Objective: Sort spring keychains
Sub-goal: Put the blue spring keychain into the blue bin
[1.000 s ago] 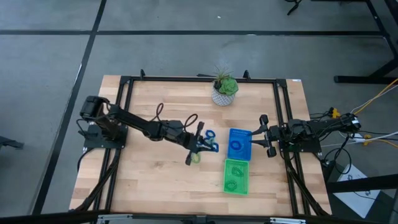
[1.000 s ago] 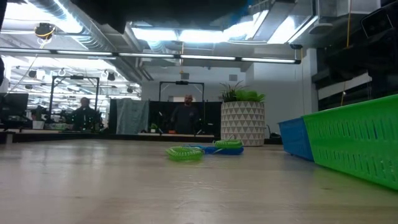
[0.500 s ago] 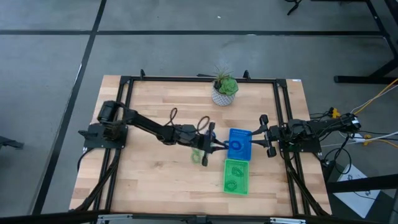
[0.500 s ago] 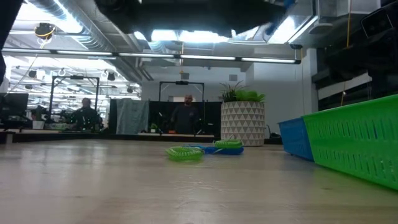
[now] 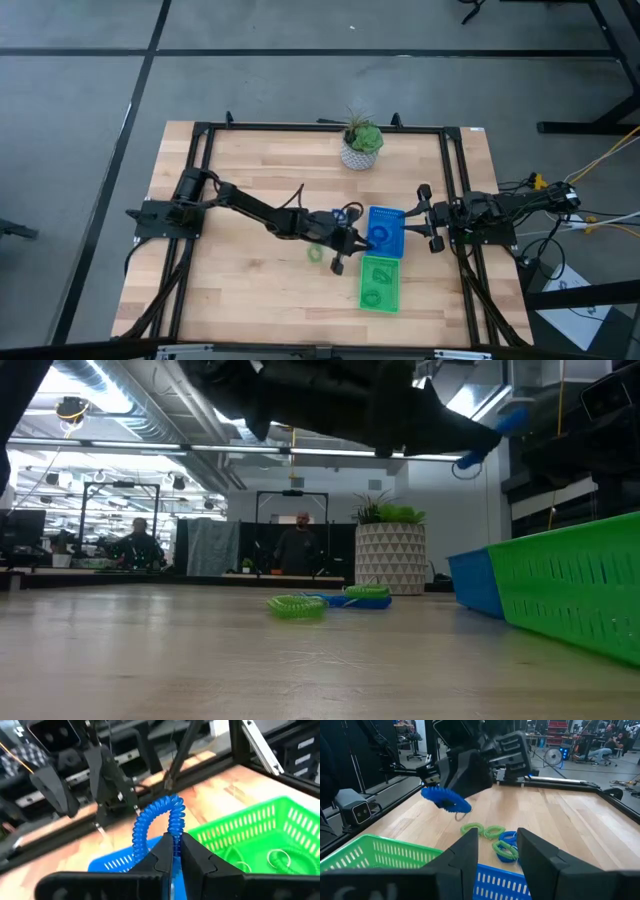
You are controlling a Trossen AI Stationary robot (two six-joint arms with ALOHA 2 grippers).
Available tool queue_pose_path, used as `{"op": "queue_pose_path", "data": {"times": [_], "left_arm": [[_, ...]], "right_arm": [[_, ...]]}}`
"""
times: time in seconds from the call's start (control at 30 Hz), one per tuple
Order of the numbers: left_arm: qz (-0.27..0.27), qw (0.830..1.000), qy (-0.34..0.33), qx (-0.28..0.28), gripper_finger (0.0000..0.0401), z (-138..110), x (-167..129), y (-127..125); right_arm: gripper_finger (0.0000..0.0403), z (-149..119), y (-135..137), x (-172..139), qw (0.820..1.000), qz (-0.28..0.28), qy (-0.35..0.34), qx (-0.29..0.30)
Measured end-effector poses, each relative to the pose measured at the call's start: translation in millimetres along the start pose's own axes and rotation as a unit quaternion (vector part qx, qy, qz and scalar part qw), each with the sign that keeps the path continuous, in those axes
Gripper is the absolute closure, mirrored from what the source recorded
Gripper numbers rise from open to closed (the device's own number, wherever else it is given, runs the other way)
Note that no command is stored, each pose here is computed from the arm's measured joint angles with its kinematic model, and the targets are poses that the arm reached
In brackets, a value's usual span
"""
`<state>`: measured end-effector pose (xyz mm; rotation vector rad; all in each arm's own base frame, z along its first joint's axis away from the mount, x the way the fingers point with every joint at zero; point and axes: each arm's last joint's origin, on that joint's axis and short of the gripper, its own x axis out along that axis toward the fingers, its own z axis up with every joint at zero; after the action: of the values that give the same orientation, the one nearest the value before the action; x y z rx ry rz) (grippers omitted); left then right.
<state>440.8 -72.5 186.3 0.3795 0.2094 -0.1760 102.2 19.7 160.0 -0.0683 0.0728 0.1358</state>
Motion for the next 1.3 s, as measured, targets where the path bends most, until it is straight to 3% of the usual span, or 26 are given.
{"op": "queue_pose_path", "data": {"times": [0.2,0.4,0.83,1.0,1.3], "left_arm": [[-0.022,0.998,0.054,0.001,0.0386,0,2,-1],[-0.038,0.998,0.029,0.035,0.0386,5,3,-2],[-0.006,1.0,0.009,0.017,0.0386,3,3,22],[0.007,1.0,0.021,-0.008,0.0386,-17,9,39],[-0.021,0.996,0.076,-0.036,0.0386,-51,51,51]], "right_arm": [[0.0267,0,0,0,1.0,0.0,0.0,0.0],[0.0267,0,0,0,1.0,0.0,0.0,0.0],[0.0267,0,0,0,1.0,0.0,0.0,0.0],[0.0267,0,0,0,1.0,0.0,0.0,0.0],[0.0267,0,0,0,1.0,0.0,0.0,0.0]]}}
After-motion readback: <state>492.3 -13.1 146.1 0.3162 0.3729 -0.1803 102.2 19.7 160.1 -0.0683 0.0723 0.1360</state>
